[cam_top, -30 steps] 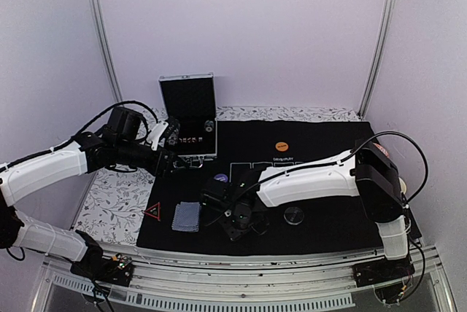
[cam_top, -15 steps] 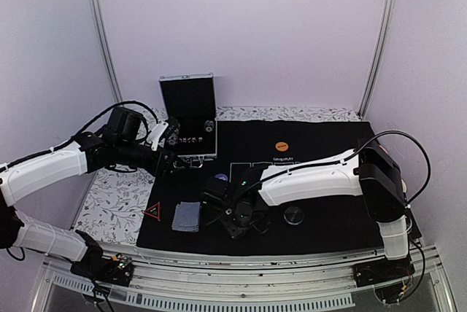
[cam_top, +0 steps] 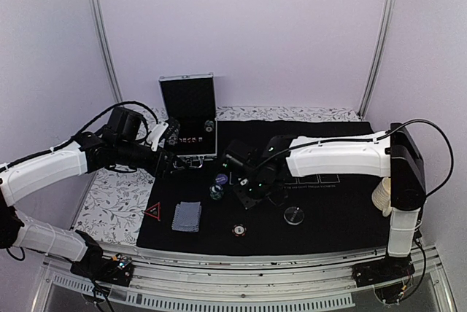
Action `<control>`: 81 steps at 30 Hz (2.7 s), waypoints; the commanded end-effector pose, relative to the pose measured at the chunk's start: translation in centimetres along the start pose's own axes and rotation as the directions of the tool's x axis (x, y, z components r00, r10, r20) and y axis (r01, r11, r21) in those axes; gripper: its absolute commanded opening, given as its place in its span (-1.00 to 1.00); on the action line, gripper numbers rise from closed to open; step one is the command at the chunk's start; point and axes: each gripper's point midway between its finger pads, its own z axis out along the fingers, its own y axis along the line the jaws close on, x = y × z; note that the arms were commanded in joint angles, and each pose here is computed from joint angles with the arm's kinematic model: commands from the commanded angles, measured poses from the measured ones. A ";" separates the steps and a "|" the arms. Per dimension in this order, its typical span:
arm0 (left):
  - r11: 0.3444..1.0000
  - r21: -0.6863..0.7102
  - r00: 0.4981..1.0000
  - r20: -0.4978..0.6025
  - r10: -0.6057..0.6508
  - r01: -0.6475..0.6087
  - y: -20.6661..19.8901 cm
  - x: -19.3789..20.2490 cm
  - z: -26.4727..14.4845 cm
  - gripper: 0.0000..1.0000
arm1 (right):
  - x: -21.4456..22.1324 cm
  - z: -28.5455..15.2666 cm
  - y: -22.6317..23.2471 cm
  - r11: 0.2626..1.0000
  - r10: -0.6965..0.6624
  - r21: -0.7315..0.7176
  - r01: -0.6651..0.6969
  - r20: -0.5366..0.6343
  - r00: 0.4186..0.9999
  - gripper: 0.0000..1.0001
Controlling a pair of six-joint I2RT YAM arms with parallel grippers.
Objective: Distribute texas hold em gaming equipment
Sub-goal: Pick up the pile of poker chips from the pile of poker chips, then place the poker chips pile in the big blind area.
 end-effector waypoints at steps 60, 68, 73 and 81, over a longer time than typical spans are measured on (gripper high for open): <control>1.000 -0.018 0.999 -0.042 0.008 -0.009 1.9 0.8 -0.6 0.42 | -12.6 5.4 -35.5 0.967 0.184 0.149 -0.207 0.152 0.971 0.98; 1.000 -0.015 0.999 -0.044 0.009 -0.009 1.9 1.1 -0.7 0.42 | -11.1 -0.3 -38.0 0.912 0.263 0.274 -0.305 0.180 0.948 0.98; 1.000 -0.019 0.999 -0.039 0.013 -0.014 1.9 1.0 -0.8 0.42 | -8.6 0.8 -35.5 0.927 0.318 0.162 -0.339 0.139 0.938 0.71; 1.000 -0.018 0.999 -0.031 0.019 -0.019 1.8 0.9 -1.0 0.42 | -4.8 5.4 -35.2 0.905 0.399 0.154 -0.396 0.012 0.917 -0.58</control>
